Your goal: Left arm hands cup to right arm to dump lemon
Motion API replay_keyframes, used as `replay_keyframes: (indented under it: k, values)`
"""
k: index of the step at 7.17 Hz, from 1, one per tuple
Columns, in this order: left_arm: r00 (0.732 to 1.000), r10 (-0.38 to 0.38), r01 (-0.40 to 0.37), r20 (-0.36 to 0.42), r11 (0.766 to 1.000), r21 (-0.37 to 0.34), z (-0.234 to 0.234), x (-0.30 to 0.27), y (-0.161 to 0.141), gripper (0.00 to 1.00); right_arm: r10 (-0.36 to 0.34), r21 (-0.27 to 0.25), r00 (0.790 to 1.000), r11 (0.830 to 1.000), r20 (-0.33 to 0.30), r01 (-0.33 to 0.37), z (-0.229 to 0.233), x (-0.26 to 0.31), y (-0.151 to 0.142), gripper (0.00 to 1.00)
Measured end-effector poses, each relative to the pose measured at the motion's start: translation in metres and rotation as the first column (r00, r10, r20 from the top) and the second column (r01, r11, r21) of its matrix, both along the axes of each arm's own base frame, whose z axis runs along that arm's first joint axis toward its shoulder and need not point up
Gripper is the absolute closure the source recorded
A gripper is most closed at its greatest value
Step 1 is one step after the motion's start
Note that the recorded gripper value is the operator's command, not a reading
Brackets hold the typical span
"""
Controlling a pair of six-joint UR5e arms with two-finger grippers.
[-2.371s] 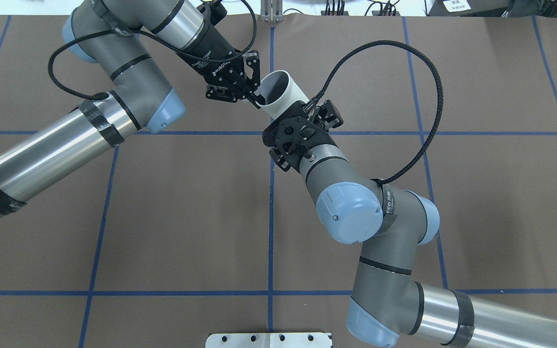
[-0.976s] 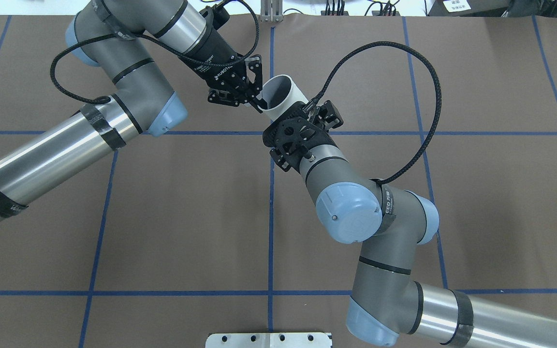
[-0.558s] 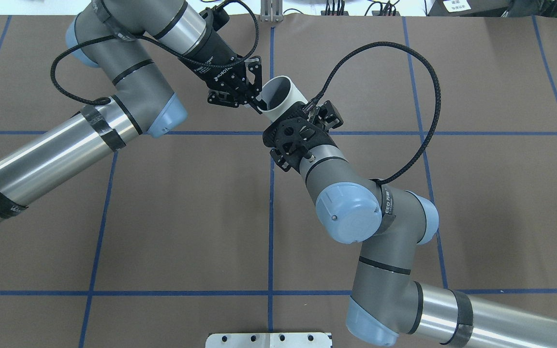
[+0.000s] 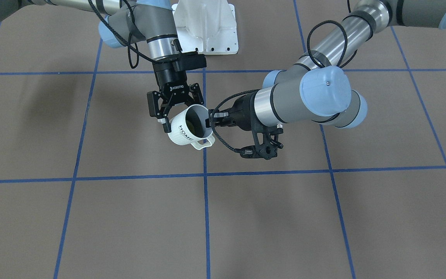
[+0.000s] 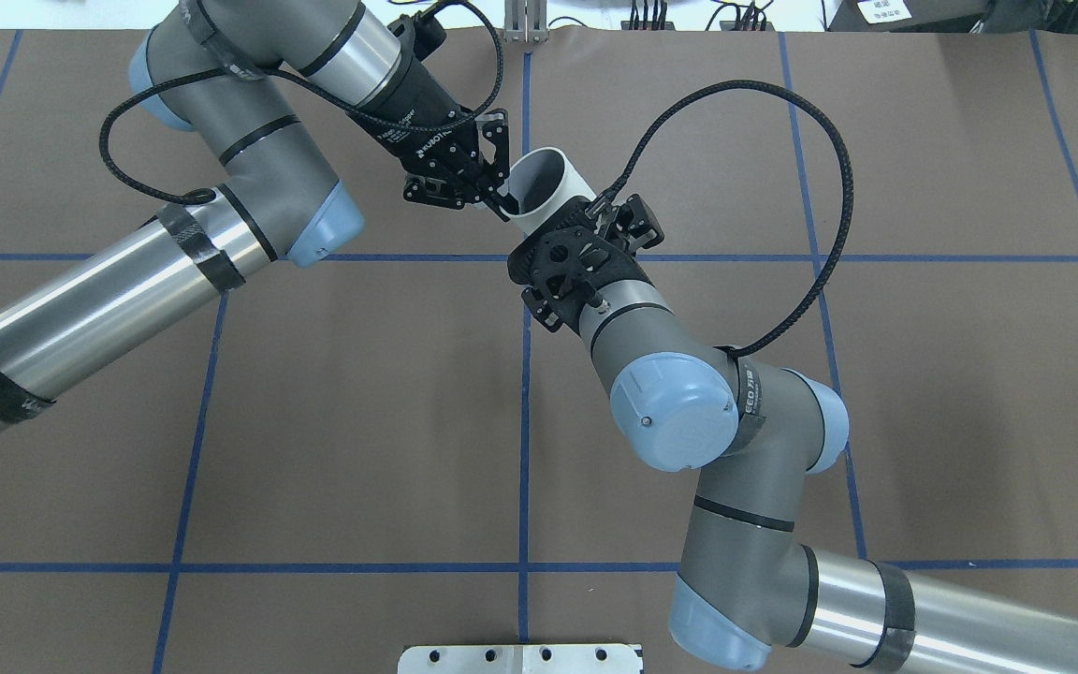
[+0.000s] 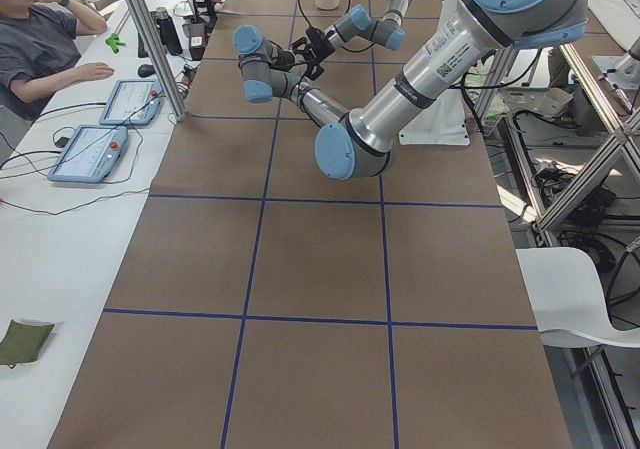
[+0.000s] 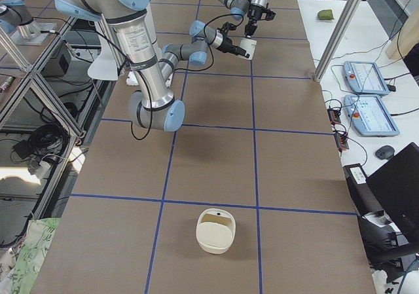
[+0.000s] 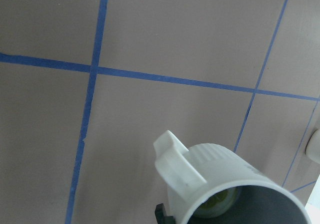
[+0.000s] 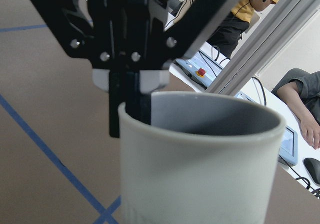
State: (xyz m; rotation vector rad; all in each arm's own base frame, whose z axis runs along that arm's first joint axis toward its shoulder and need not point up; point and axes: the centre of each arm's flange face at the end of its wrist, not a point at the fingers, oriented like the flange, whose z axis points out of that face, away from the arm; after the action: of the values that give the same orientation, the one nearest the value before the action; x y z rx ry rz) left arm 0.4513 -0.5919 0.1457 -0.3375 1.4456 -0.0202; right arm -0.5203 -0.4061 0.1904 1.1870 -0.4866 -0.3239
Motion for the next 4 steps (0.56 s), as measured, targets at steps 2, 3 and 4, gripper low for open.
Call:
replay_keyframes:
  k: [2,3,4]
  values:
    - [1.000,0.005,-0.005,-0.003,1.000,0.003,-0.0006,0.0002,0.0010,0.00,0.003,-0.008,1.000,1.000,0.021,-0.003,-0.0040,-0.0001,-0.0002,0.86]
    - [1.000,0.007,-0.007,-0.006,1.000,0.009,-0.0020,0.0019,0.0027,0.00,0.006,-0.016,1.000,1.000,0.027,-0.006,-0.0039,-0.0005,0.0000,0.86]
    - [1.000,0.008,-0.008,-0.008,1.000,0.014,-0.0014,0.0041,0.0044,0.00,0.010,-0.023,1.000,1.000,0.026,-0.010,-0.0022,0.0000,-0.0008,0.86]
